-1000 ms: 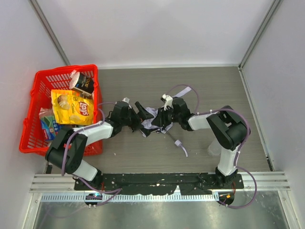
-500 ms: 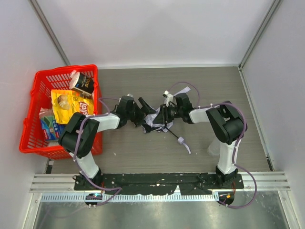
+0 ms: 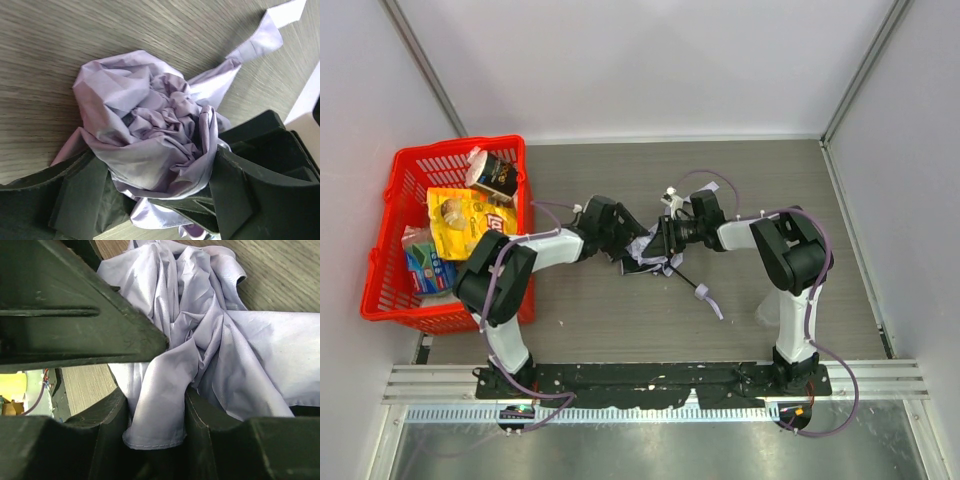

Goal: Put away the umbrella

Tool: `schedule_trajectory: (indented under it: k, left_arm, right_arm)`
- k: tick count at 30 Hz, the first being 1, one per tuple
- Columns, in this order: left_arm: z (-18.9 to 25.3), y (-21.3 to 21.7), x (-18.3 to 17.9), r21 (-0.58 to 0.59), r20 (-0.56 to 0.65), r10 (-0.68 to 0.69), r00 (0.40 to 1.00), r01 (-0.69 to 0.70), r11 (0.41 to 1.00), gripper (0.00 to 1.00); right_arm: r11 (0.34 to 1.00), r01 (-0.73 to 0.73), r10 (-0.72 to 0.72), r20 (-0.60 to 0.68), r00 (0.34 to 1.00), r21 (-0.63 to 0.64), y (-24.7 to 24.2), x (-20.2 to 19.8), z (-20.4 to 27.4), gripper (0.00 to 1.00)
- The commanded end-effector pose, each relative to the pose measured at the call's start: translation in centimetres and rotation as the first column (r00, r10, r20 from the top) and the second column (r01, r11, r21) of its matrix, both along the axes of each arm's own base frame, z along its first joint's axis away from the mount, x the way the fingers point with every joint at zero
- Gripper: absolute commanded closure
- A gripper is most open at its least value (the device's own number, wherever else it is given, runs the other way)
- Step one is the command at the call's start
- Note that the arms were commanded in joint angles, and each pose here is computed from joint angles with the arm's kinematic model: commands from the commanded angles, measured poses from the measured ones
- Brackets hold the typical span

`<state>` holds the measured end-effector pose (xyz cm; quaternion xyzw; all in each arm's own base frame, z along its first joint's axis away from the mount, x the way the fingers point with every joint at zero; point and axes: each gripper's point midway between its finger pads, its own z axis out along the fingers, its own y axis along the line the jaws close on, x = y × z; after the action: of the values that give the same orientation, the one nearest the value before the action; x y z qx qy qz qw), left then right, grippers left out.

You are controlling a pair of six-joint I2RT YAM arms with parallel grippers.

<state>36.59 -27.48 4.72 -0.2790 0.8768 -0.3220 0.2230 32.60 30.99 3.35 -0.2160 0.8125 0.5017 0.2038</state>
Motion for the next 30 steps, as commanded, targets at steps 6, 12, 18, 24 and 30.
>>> schedule_trajectory:
  k: [6, 12, 18, 24, 30]
  left_arm:
    - [-7.3, 4.2, -2.7, 0.253, -0.103, 0.035, 0.994, -0.008, 0.967, 0.70]
    - [-7.4, 4.5, -3.1, 0.285, -0.114, -0.001, 0.994, 0.034, 0.958, 1.00]
    - [-7.7, 4.7, -4.1, 0.283, -0.136, -0.019, 0.991, 0.057, 0.957, 1.00]
    - [-8.0, 4.6, -4.6, 0.272, -0.155, -0.034, 0.987, 0.075, 0.959, 1.00]
    - [-7.8, 3.9, -4.9, 0.238, -0.164, -0.055, 0.985, 0.094, 0.967, 1.00]
  right_arm:
    - [0.994, -0.068, 0.055, -0.137, 0.989, -0.091, -0.8, -3.3, -3.3, 0.99]
    - [0.984, 0.010, -0.025, -0.080, 0.997, -0.180, -1.5, -2.0, -2.8, 0.93]
    - [0.939, 0.209, -0.185, 0.111, 0.976, -0.272, -2.9, 1.2, 1.1, 0.36]
    - [0.841, 0.386, -0.185, 0.468, 0.864, -0.380, -4.1, 2.9, 6.1, 0.20]
    - [0.826, 0.429, -0.072, 0.686, 0.724, -0.366, -2.4, 3.1, 9.1, 0.18]
